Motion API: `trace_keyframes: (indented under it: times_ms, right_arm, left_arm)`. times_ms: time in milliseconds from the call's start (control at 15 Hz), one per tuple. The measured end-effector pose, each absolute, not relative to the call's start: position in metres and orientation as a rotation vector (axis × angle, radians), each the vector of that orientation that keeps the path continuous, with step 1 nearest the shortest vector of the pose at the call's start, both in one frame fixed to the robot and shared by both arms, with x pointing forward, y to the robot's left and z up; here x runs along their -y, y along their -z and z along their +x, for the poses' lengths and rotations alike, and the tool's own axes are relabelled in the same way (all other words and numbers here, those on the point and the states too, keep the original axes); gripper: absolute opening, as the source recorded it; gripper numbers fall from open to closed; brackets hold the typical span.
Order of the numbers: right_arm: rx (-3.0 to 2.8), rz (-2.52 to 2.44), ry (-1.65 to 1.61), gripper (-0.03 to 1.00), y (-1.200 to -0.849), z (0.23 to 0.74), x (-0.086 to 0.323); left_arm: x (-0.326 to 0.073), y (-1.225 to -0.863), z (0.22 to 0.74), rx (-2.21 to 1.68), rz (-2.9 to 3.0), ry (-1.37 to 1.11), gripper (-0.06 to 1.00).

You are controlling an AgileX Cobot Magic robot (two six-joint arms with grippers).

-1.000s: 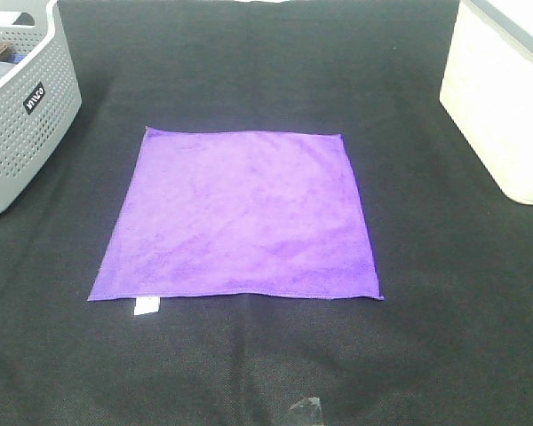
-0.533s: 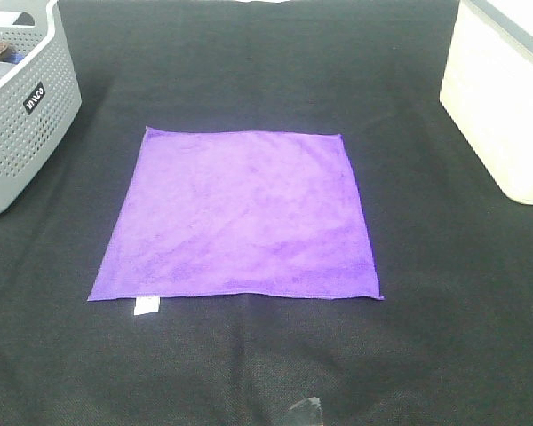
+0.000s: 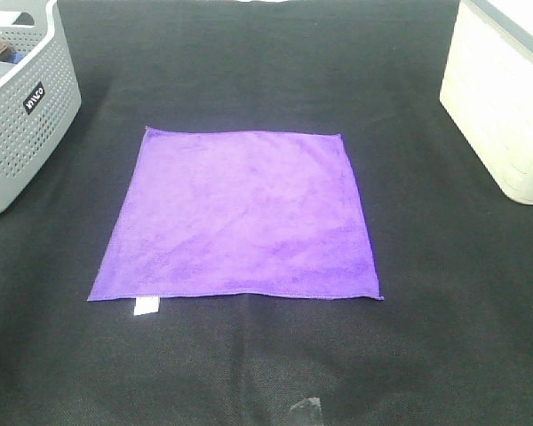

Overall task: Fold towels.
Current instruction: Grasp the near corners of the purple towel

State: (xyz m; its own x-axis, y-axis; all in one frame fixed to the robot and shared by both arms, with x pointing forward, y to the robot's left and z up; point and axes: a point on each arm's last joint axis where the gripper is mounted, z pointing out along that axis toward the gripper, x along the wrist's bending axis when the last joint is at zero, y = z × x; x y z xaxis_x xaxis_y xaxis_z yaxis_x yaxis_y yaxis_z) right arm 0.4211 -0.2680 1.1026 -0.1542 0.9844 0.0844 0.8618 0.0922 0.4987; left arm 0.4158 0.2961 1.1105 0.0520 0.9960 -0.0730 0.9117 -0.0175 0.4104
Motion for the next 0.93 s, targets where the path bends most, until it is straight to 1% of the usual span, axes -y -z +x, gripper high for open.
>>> trace_keyframes:
  times_ms: [133,267,400,467,600,667,733,933]
  right_arm:
    - [-2.210,1.905,-0.611,0.96,-1.071,0.481,0.255]
    - [-2.276,2.003,-0.663,0.96,-1.035,0.526,0.241]
    - [-2.317,2.083,-0.728,0.96,-1.004,0.555,0.229]
    - [-2.365,2.157,-0.745,0.96,-0.978,0.567,0.223]
    - [-2.397,2.210,-0.775,0.96,-0.959,0.574,0.217]
    - [-2.410,2.249,-0.782,0.96,-0.946,0.577,0.215]
    - [-2.419,2.257,-0.776,0.96,-0.941,0.578,0.214]
    - [-2.411,2.282,-0.792,0.96,-0.940,0.579,0.213]
  left_arm:
    - [-0.294,-1.087,0.475,-1.930,2.039,-0.235,0.99]
    - [-0.291,-1.059,0.519,-1.914,2.055,-0.136,0.99]
    - [-0.286,-1.026,0.555,-1.894,2.057,-0.035,0.99]
    - [-0.283,-1.004,0.570,-1.902,2.038,0.026,0.99]
    - [-0.280,-0.984,0.579,-1.901,2.033,0.092,0.99]
    - [-0.279,-0.968,0.585,-1.882,2.052,0.132,0.99]
    - [-0.278,-0.961,0.587,-1.880,2.063,0.156,0.99]
    - [-0.276,-0.958,0.588,-1.880,2.041,0.177,0.99]
